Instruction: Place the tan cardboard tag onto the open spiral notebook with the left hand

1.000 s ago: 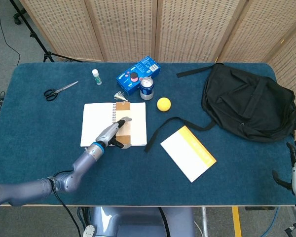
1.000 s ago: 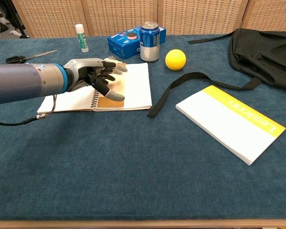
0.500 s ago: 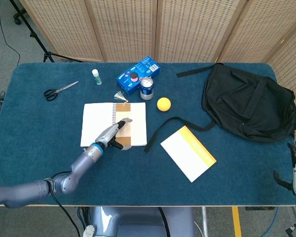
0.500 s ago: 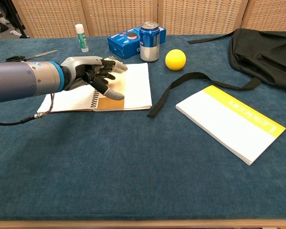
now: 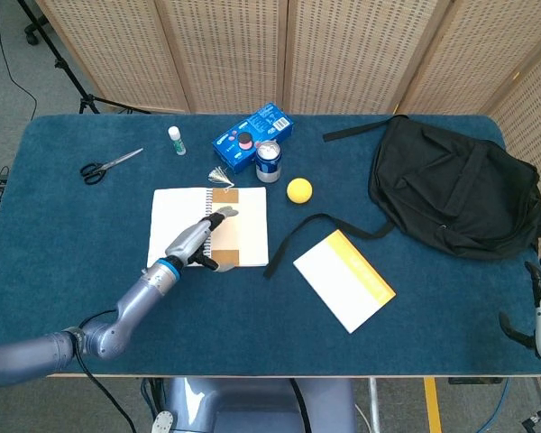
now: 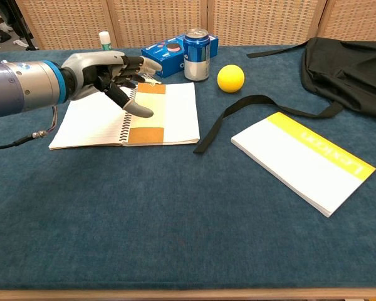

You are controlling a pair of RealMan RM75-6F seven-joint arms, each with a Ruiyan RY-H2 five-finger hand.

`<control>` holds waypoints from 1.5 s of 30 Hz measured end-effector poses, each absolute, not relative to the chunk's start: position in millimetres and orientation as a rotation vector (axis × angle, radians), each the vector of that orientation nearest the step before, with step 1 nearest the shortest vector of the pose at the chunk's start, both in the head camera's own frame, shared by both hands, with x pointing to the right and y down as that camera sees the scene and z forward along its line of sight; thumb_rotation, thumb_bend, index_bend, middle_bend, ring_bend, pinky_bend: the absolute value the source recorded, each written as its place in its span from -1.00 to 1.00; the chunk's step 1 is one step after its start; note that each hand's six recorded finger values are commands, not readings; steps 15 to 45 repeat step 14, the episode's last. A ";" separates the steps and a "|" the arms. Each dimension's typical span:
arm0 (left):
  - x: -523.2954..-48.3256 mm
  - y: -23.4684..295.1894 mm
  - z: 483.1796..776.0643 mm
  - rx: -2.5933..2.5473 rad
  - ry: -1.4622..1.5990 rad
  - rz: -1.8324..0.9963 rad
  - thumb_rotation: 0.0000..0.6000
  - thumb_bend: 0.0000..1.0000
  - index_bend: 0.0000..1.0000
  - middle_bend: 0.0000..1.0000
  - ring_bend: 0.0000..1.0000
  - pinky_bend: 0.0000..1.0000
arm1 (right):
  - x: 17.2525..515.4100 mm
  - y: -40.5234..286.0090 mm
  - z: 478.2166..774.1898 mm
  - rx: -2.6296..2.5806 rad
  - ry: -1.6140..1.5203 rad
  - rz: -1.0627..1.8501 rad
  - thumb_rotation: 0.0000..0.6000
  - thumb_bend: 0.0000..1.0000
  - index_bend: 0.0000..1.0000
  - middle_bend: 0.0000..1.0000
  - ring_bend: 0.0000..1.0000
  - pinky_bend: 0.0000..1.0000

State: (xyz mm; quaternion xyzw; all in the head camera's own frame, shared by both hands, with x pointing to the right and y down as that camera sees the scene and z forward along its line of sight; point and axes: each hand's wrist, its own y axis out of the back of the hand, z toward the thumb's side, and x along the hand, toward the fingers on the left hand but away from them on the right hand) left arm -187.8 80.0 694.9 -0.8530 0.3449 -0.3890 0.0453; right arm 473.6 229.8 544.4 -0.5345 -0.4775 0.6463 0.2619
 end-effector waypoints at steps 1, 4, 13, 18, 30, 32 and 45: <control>-189.6 78.6 691.4 -2.594 1.060 -1.171 1.00 -0.68 -1.00 -1.00 -1.00 -1.00 | 473.1 229.8 544.1 -1.448 -1.292 1.746 1.00 -0.27 -1.00 -1.00 -1.00 -1.00; -198.5 74.4 677.5 -2.538 1.076 -1.105 1.00 -0.78 -1.00 -1.00 -1.00 -1.00 | 470.9 230.0 543.0 -1.457 -1.292 1.735 1.00 -0.27 -1.00 -1.00 -1.00 -1.00; -265.8 81.9 631.7 -2.271 1.130 -0.977 1.00 -0.99 -1.00 -1.00 -1.00 -1.00 | 462.3 231.2 539.5 -1.498 -1.289 1.697 1.00 -0.27 -1.00 -1.00 -1.00 -1.00; -275.6 84.1 628.8 -2.241 1.148 -0.979 1.00 -1.00 -1.00 -1.00 -1.00 -1.00 | 462.0 231.3 539.3 -1.500 -1.289 1.696 1.00 -0.27 -1.00 -1.00 -1.00 -1.00; -275.6 84.1 628.8 -2.241 1.148 -0.979 1.00 -1.00 -1.00 -1.00 -1.00 -1.00 | 462.0 231.3 539.3 -1.500 -1.289 1.696 1.00 -0.27 -1.00 -1.00 -1.00 -1.00; -275.6 84.1 628.8 -2.241 1.148 -0.979 1.00 -1.00 -1.00 -1.00 -1.00 -1.00 | 462.0 231.3 539.3 -1.500 -1.289 1.696 1.00 -0.27 -1.00 -1.00 -1.00 -1.00; -275.6 84.1 628.8 -2.241 1.148 -0.979 1.00 -1.00 -1.00 -1.00 -1.00 -1.00 | 462.0 231.3 539.3 -1.500 -1.289 1.696 1.00 -0.27 -1.00 -1.00 -1.00 -1.00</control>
